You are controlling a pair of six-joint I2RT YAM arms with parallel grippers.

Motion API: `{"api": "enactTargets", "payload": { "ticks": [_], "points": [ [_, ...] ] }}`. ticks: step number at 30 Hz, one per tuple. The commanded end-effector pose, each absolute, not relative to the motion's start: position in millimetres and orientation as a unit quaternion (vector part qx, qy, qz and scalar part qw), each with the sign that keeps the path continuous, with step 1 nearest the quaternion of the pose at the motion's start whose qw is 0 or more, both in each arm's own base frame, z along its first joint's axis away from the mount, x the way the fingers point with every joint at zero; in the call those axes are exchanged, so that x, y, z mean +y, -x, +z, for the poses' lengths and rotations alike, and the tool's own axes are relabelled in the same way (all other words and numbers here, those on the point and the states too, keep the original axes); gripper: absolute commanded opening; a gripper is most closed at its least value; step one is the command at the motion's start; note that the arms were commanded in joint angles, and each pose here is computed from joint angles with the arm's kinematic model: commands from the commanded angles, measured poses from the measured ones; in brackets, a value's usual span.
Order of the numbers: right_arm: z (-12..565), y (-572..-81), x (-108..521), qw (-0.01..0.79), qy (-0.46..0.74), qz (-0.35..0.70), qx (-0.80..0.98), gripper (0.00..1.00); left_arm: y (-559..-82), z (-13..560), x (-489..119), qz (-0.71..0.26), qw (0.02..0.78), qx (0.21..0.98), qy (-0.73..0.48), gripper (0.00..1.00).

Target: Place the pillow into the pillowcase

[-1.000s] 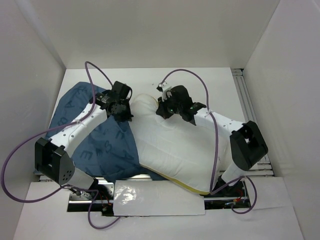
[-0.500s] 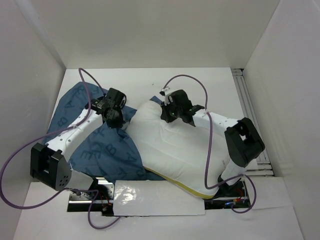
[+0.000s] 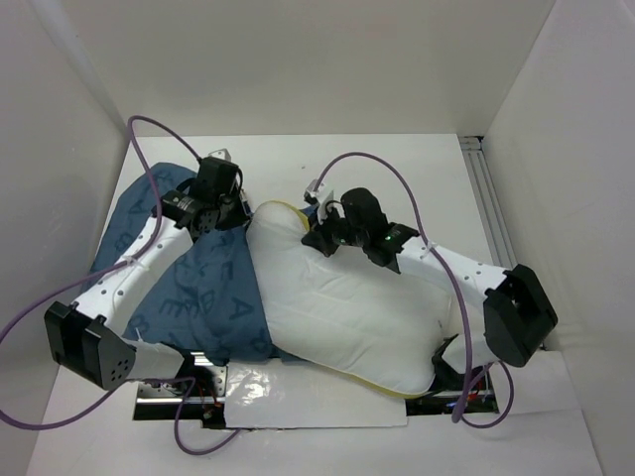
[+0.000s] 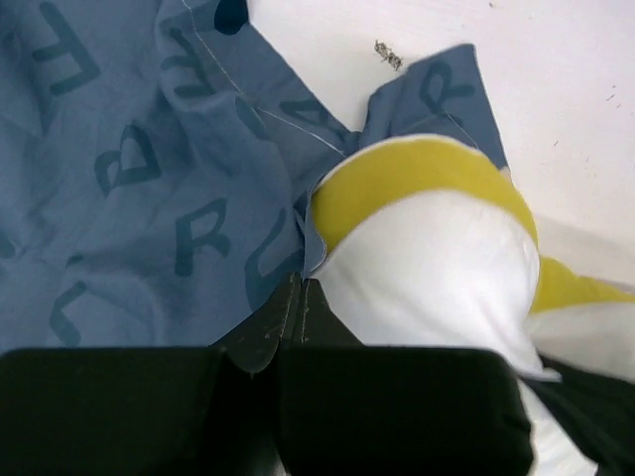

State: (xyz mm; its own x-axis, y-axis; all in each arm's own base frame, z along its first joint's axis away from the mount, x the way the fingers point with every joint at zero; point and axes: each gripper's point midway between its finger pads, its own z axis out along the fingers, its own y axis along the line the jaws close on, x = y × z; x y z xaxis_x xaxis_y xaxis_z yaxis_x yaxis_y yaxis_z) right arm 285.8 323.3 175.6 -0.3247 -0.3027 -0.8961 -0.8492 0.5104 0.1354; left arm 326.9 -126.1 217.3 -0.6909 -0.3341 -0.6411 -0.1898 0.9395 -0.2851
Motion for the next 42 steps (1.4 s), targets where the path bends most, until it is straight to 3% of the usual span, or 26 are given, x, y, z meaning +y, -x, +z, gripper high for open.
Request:
{"api": "enactTargets", "payload": {
  "ticks": [1, 10, 14, 17, 22, 28, 32, 40, 41, 42],
  "points": [
    [181.2, -243.1, 345.9, 0.419, 0.458, 0.366, 0.694, 0.0, -356.6, 238.6, -129.1, -0.103, 0.413, 0.893, 0.145, 0.0],
    [137.9, -188.2, 382.9, 0.309, 0.577, 0.407, 0.637, 0.0, -385.6, 260.6, -144.7, -0.103, 0.433, 0.882, 0.158, 0.0],
    [124.1, -183.7, 390.6, 0.281, 0.575, 0.419, 0.644, 0.0, -390.0, 280.4, -161.6, -0.11, 0.453, 0.874, 0.136, 0.0],
    [120.6, -214.1, 399.5, 0.312, 0.523, 0.408, 0.68, 0.0, -375.5, 291.3, -175.4, -0.124, 0.462, 0.87, 0.118, 0.0],
    [150.9, -307.7, 386.9, 0.393, 0.383, 0.412, 0.728, 0.0, -343.6, 280.6, -177.9, -0.142, 0.461, 0.87, 0.099, 0.0],
    [206.5, -332.1, 381.3, 0.434, 0.32, 0.522, 0.661, 0.0, -310.7, 238.6, -197.2, -0.18, 0.415, 0.891, 0.046, 0.0],
    [202.6, -357.9, 394.7, 0.425, 0.252, 0.542, 0.68, 0.0, -295.5, 222.5, -241.8, -0.243, 0.392, 0.887, -0.023, 0.0],
    [192.7, -459.6, 351.7, 0.459, 0.091, 0.529, 0.708, 0.0, -325.0, 212.5, -273.2, -0.223, 0.378, 0.896, -0.067, 0.0],
    [186.9, -465.8, 344.9, 0.459, 0.084, 0.525, 0.712, 0.0, -329.2, 210.9, -276.6, -0.22, 0.373, 0.899, -0.068, 0.03],
    [186.9, -475.8, 337.5, 0.467, 0.075, 0.519, 0.712, 0.0, -340.9, 211.7, -282.6, -0.211, 0.374, 0.9, -0.071, 0.14]
  ]
}}
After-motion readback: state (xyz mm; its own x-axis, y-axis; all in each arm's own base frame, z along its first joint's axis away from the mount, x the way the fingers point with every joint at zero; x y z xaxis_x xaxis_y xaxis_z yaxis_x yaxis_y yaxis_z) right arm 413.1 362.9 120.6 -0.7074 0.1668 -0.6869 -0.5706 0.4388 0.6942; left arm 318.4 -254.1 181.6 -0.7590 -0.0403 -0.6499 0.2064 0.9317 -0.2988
